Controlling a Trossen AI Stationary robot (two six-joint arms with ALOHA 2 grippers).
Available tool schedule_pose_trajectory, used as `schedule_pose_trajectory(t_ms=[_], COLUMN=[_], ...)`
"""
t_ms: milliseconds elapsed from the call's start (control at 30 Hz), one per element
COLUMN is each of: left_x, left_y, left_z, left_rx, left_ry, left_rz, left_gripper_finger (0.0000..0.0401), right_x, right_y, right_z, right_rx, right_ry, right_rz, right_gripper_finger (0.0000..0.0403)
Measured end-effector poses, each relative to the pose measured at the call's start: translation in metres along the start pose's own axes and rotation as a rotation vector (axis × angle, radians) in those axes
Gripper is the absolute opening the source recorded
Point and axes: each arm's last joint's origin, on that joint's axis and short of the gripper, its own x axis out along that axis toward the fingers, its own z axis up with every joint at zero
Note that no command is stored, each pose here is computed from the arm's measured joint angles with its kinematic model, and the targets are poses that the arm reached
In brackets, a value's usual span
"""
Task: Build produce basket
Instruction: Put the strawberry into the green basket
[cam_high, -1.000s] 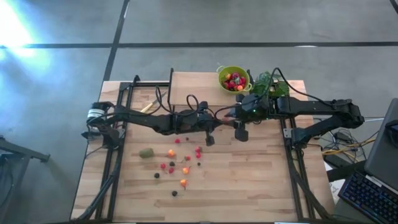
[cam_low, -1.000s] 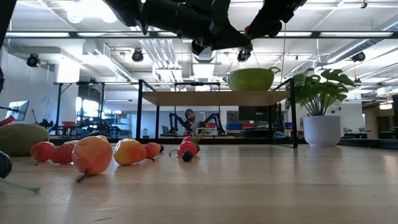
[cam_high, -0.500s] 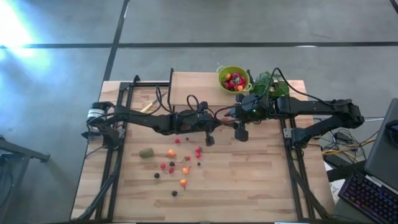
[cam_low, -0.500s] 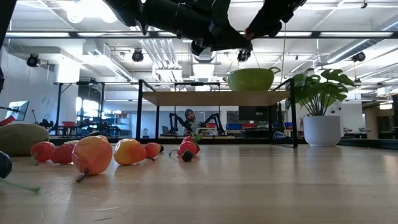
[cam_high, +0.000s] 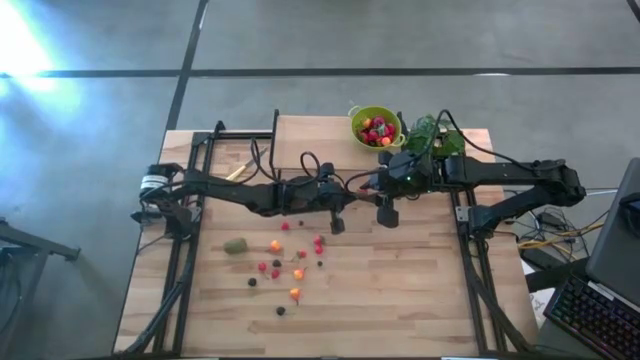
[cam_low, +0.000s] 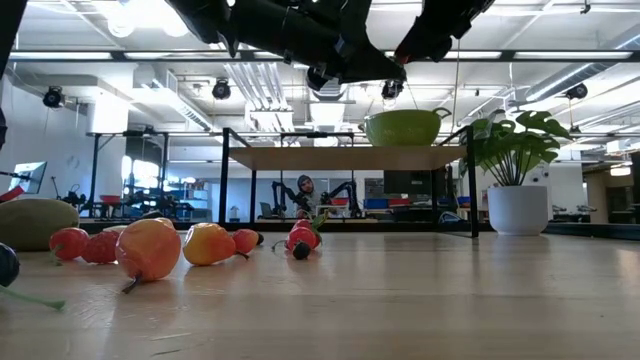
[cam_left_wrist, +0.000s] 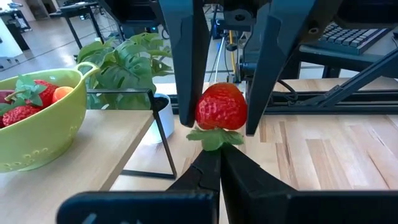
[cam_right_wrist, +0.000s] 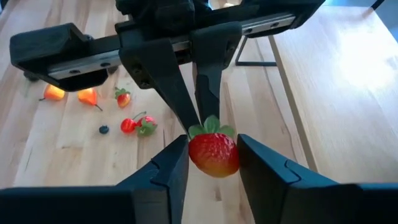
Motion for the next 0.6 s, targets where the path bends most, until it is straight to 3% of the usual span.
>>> schedule_pose_trajectory(t_ms=[200,367,600], left_x=[0.0001,0.0001,-0.0001], left_y=[-0.0001,0.0,-0.0007], left_z=[-0.0005,-0.0003,0.0001], left_rx=[0.002,-0.004,-0.002], left_ry=[0.003,0.002,-0.002], left_rz=[0.0,0.0,-0.002], left_gripper_finger=[0.0003,0.0008,0.0085], right_x=[0.0008,0.0007,0.0009], right_y=[0.0,0.0,0.0], right_z=[-0.001,-0.0002,0.0007], right_rx=[-0.013,-0.015,-0.014], right_ry=[0.003,-0.005,-0.014], right_rz=[0.0,-0.001,-0.001], right_gripper_finger=[0.0106,0.0118,0.011])
